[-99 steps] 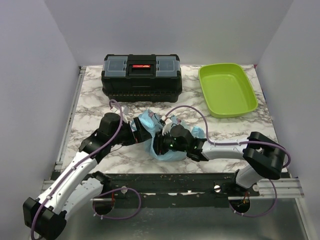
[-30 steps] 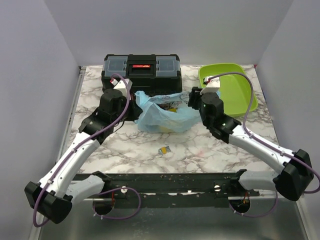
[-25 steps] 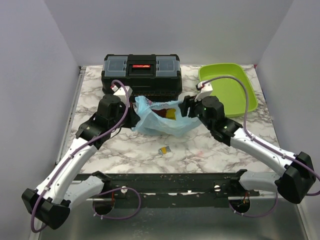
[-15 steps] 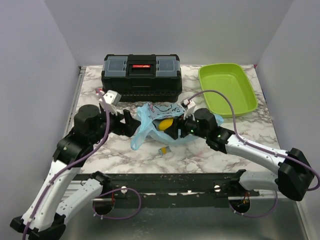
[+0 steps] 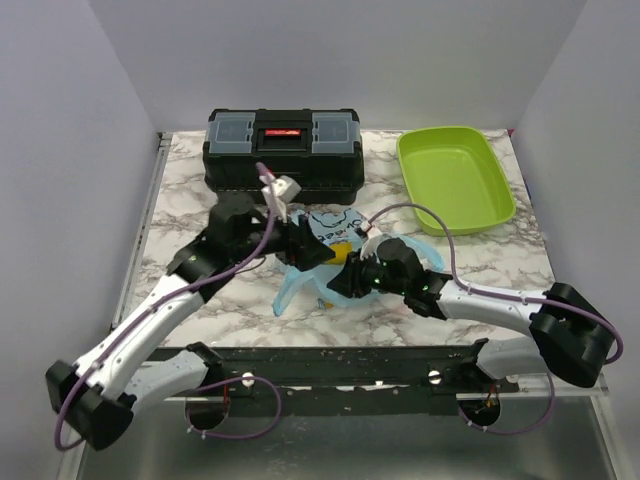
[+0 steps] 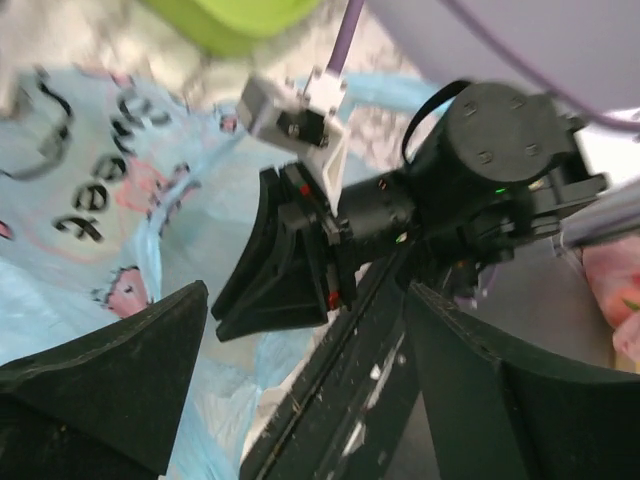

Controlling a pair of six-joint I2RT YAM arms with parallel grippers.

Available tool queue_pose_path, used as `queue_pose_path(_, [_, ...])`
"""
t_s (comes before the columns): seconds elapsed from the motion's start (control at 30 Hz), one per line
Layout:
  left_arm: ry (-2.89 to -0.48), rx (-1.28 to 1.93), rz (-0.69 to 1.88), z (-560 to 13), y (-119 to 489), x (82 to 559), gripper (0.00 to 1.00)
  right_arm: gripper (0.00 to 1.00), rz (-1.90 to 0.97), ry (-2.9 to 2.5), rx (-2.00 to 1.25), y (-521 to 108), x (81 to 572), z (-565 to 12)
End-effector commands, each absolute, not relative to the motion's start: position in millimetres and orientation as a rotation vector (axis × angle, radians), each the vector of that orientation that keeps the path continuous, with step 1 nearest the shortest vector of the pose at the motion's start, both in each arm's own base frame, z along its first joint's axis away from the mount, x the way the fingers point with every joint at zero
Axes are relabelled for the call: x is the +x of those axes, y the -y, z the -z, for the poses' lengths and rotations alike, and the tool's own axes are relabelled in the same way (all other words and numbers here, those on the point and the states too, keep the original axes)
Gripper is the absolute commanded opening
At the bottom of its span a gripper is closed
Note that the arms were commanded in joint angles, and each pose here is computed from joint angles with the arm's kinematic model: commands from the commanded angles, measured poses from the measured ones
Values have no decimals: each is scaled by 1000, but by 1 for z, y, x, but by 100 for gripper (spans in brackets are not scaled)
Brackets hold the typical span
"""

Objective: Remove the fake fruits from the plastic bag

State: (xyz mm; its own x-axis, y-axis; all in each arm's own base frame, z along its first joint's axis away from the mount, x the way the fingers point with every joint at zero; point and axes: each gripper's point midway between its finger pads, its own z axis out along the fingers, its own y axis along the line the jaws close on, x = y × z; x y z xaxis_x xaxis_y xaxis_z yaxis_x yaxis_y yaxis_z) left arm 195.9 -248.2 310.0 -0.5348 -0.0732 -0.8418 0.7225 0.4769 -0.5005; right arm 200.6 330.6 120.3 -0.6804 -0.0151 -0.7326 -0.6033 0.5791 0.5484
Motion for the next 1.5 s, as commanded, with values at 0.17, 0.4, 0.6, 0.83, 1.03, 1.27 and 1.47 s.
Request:
queue_pose_path(0.17, [-2005, 413, 1293, -225, 291, 203, 63, 25, -1081, -2181, -246, -307, 194, -88])
queue_pose_path(0.4, [-2133, 386, 1099, -169, 274, 206, 60, 27, -981, -2194, -169, -294, 203, -85])
queue_pose_path(0.6, [-2261, 324, 802, -138, 248, 228, 62, 39, -813, -2121, -93, -279, 233, -100])
queue_pose_path(0.83, [-2309, 251, 835, -122, 254, 230, 59, 43, -690, -2058, -106, -287, 266, -111])
queue_pose_path(1.03, [-2386, 139, 776, -89, 236, 234, 58, 43, -502, -2114, -117, -271, 276, -64])
queue_pose_path(1.27, [-2424, 14, 833, -67, 218, 236, 63, 43, -378, -2178, 37, -225, 258, -23])
queue_pose_path(1.47, [-2297, 119, 984, -108, 238, 241, 66, 43, -495, -2134, -30, -231, 247, -43])
